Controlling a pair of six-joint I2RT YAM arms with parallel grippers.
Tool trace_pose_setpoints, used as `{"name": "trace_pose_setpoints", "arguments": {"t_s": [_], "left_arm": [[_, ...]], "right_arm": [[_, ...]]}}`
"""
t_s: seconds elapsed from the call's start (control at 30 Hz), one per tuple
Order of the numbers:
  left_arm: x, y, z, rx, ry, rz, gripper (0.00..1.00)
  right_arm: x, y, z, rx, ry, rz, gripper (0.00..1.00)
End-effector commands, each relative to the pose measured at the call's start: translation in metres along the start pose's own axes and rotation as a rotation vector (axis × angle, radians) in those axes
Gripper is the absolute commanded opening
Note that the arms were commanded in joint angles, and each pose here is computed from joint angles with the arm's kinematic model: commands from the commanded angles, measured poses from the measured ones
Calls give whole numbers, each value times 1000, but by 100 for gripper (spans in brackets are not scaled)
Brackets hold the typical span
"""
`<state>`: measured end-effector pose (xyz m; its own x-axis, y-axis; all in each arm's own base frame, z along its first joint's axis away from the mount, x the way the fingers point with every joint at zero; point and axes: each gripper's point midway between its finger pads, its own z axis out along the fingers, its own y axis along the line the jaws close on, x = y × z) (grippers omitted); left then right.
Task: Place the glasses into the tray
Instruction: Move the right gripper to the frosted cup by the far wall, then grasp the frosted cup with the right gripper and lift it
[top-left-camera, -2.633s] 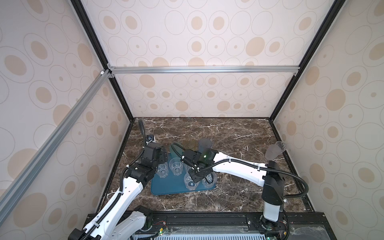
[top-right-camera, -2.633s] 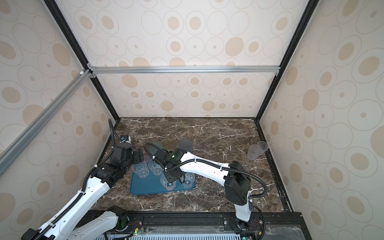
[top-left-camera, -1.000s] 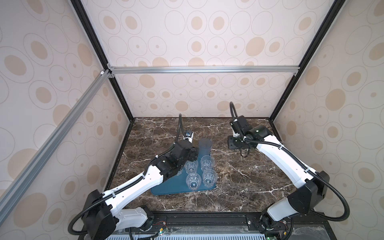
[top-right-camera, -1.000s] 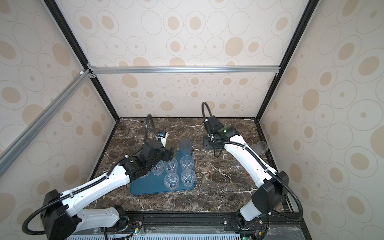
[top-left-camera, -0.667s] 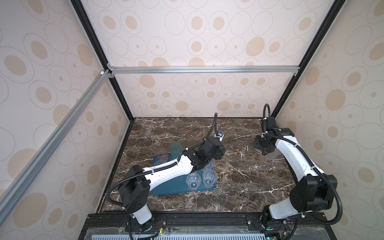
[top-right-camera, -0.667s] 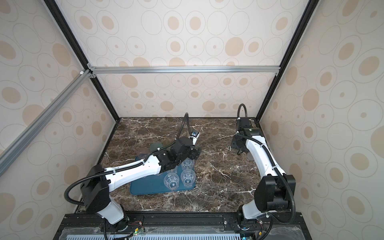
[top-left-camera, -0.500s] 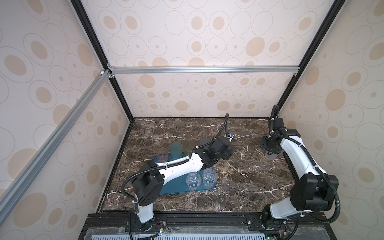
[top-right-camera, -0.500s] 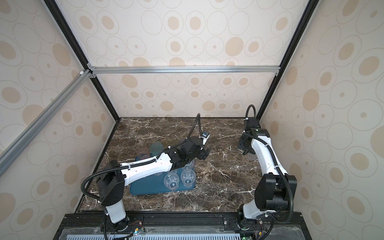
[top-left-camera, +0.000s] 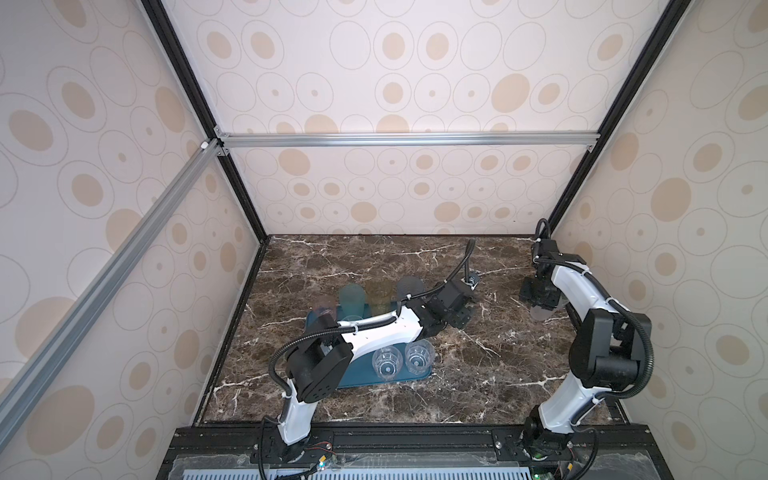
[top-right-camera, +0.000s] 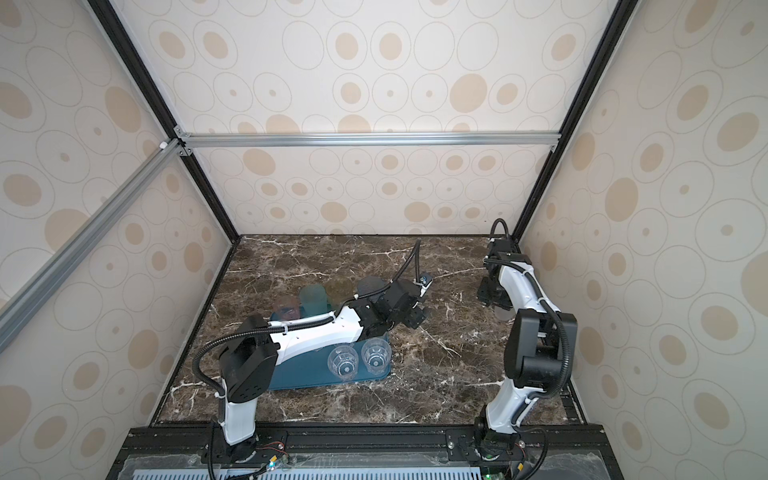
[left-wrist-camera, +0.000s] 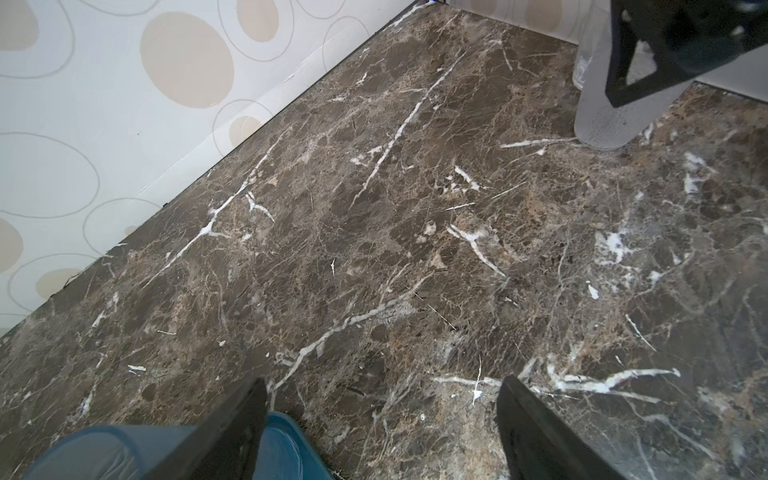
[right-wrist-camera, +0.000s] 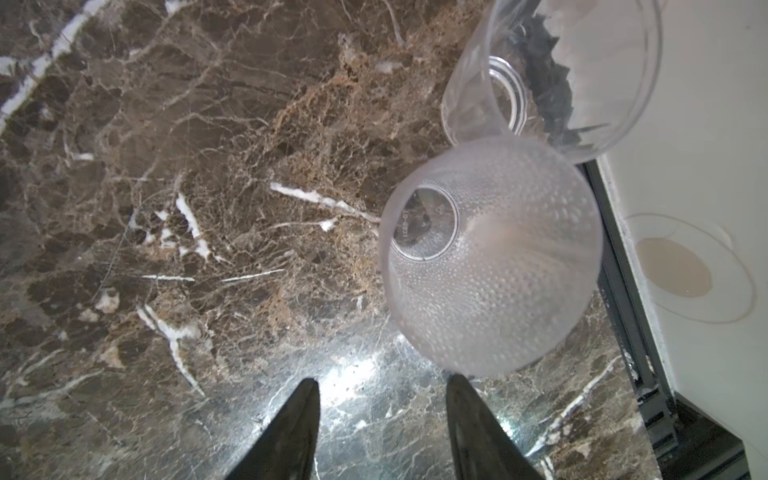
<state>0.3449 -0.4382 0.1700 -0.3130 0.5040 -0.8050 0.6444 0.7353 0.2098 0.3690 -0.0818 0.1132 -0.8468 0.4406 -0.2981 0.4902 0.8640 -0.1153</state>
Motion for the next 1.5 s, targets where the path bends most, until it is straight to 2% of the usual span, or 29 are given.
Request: {"name": "trace_pose_setpoints", "arguments": {"t_s": [0.0,0.23,0.4,0.5,0.77,0.97,1.1,1.23,1.47], "left_arm": [[-5,-1,-3,-14,-2,41,87],[-3,-3,-1,-8,1,36,87],[-7,-5,-4,-1,-6,35,87],[-7,-2,-6,-9,-4,36,87],[-5,3,-14,-24,-2,24,87],[-5,6,-18,-34,-2,21,87],[-10,12,-23,-55,-8,24,87],[-14,21,-33,-84,-17,24,87],[-10,52,-66,-152,-36,-13,87]], "right_arm": [[-15,-3,-4,27,-29,-9,51],[-28,-4,-18,25,-74,-5,54],[-33,-1,-8,31,-60,-8,55],[-37,2,5,35,-48,-17,53],[-39,5,29,66,-8,-80,34],[-31,23,25,-35,10,-86,13],[-19,40,7,-102,8,-101,5],[4,62,-19,-170,7,-133,4],[80,111,-55,-224,34,-322,4]]}}
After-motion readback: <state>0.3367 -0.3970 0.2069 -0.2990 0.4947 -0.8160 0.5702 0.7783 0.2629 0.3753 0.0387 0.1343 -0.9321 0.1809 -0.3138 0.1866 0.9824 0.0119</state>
